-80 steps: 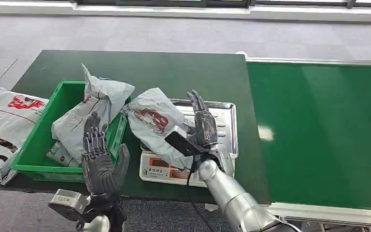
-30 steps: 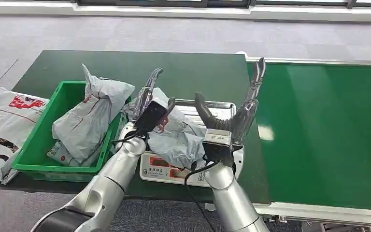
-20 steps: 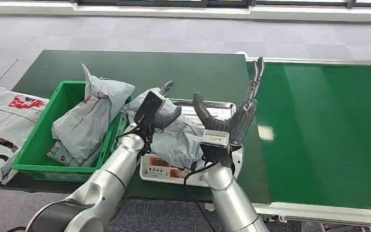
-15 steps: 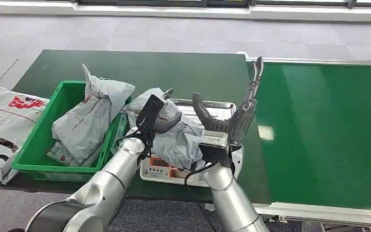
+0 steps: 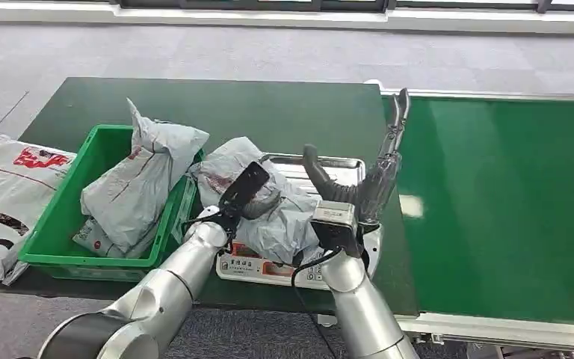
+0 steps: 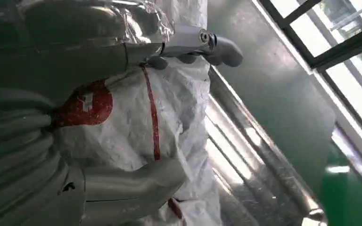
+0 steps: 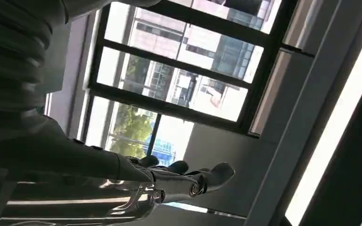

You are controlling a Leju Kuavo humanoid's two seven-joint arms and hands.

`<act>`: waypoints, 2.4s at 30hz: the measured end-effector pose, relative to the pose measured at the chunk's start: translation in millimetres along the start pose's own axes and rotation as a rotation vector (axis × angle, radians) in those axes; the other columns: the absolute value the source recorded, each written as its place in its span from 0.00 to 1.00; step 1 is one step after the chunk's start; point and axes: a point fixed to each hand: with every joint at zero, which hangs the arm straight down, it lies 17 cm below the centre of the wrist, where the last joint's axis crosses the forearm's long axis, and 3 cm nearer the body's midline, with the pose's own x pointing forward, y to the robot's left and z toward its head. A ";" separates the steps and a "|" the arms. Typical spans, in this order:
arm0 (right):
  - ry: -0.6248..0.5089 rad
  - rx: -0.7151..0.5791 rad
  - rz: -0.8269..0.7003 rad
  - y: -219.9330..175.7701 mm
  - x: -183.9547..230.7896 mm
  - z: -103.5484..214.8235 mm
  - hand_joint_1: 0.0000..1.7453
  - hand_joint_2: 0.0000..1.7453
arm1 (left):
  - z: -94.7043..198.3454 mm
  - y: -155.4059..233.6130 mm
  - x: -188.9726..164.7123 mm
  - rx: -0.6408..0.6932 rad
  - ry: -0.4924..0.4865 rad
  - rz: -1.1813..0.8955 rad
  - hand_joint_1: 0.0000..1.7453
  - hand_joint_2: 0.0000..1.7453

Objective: Moved the parcel from conveyor to table for the left to box.

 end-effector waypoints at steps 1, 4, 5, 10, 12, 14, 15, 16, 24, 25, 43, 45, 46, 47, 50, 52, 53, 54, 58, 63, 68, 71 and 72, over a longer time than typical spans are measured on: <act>-0.001 0.004 0.002 0.2 -0.2 0.1 0.00 1.00 | 1.5 -6.2 -6.6 -0.026 0.021 -0.089 0.00 1.00; -0.005 0.015 0.007 -1.1 -1.3 0.0 0.00 1.00 | 8.3 -27.2 -26.5 -0.118 0.068 -0.403 0.00 1.00; -0.006 0.016 0.008 -1.7 -1.7 -0.2 0.00 1.00 | 9.8 -31.9 -29.2 -0.136 0.068 -0.473 0.00 1.00; 0.000 0.014 0.013 -4.5 -4.9 0.0 0.00 1.00 | 12.7 -45.7 -29.4 -0.183 0.043 -0.595 0.00 1.00; 0.001 0.015 0.014 -4.8 -5.5 0.1 0.00 1.00 | 13.4 -48.0 -30.6 -0.195 0.043 -0.631 0.00 1.00; 0.000 0.020 0.014 -4.3 -5.8 0.4 0.00 1.00 | 13.9 -49.2 -32.0 -0.202 0.044 -0.668 0.00 1.00; 0.000 0.021 0.015 -4.2 -5.7 0.4 0.00 1.00 | 14.1 -49.7 -32.6 -0.205 0.042 -0.689 0.00 1.00; -0.001 0.021 0.015 -4.2 -5.7 0.4 0.00 1.00 | 14.3 -50.2 -33.0 -0.207 0.040 -0.704 0.00 1.00; -0.001 0.022 0.017 -4.4 -6.0 0.5 0.00 1.00 | 15.0 -52.7 -33.2 -0.215 0.030 -0.754 0.97 1.00; -0.001 0.022 0.018 -4.5 -6.1 0.5 0.00 1.00 | 15.0 -53.0 -32.9 -0.215 0.027 -0.760 1.00 1.00; 0.010 0.027 0.004 -4.7 -8.8 1.2 0.00 1.00 | 15.7 -51.0 -32.7 -0.213 0.002 -0.783 1.00 1.00; 0.010 0.027 0.004 -4.6 -8.7 1.2 0.00 1.00 | 15.6 -50.6 -32.7 -0.212 0.002 -0.783 1.00 1.00; 0.010 0.027 0.003 -4.6 -8.7 1.2 0.00 1.00 | 15.6 -50.5 -32.7 -0.212 0.003 -0.782 1.00 1.00; 0.010 0.028 0.002 -4.5 -8.8 1.2 0.00 1.00 | 15.6 -50.5 -32.7 -0.212 0.002 -0.782 1.00 1.00; 0.012 0.029 0.000 -4.6 -9.3 1.3 0.00 1.00 | 15.5 -50.1 -32.9 -0.211 0.003 -0.784 1.00 1.00; 0.014 0.031 -0.002 -4.5 -9.8 1.6 0.00 1.00 | 15.1 -48.7 -31.9 -0.202 -0.003 -0.789 1.00 1.00; 0.015 0.031 -0.002 -4.9 -10.5 1.6 0.00 1.00 | 14.5 -46.9 -30.8 -0.190 -0.006 -0.790 1.00 1.00; 0.017 0.031 -0.002 -5.2 -11.2 1.7 0.00 1.00 | 13.8 -44.6 -29.2 -0.175 -0.013 -0.797 1.00 1.00; 0.021 0.029 0.000 -7.0 -13.2 2.1 0.00 1.00 | 10.3 -30.9 -21.8 -0.086 -0.034 -0.846 1.00 1.00; 0.021 0.030 0.003 -7.3 -13.5 2.3 0.00 1.00 | 5.2 6.2 -2.6 0.122 -0.057 -0.947 1.00 1.00; 0.019 0.028 0.010 -7.6 -13.4 2.4 0.00 1.00 | 5.0 32.7 15.8 0.266 -0.083 -1.034 1.00 1.00; 0.019 0.021 0.017 -9.2 -13.8 2.3 0.00 1.00 | 3.2 51.5 43.2 0.361 -0.135 -1.094 1.00 1.00; 0.019 0.021 0.017 -9.3 -13.8 2.3 0.00 1.00 | 3.6 58.4 49.1 0.390 -0.138 -1.090 1.00 1.00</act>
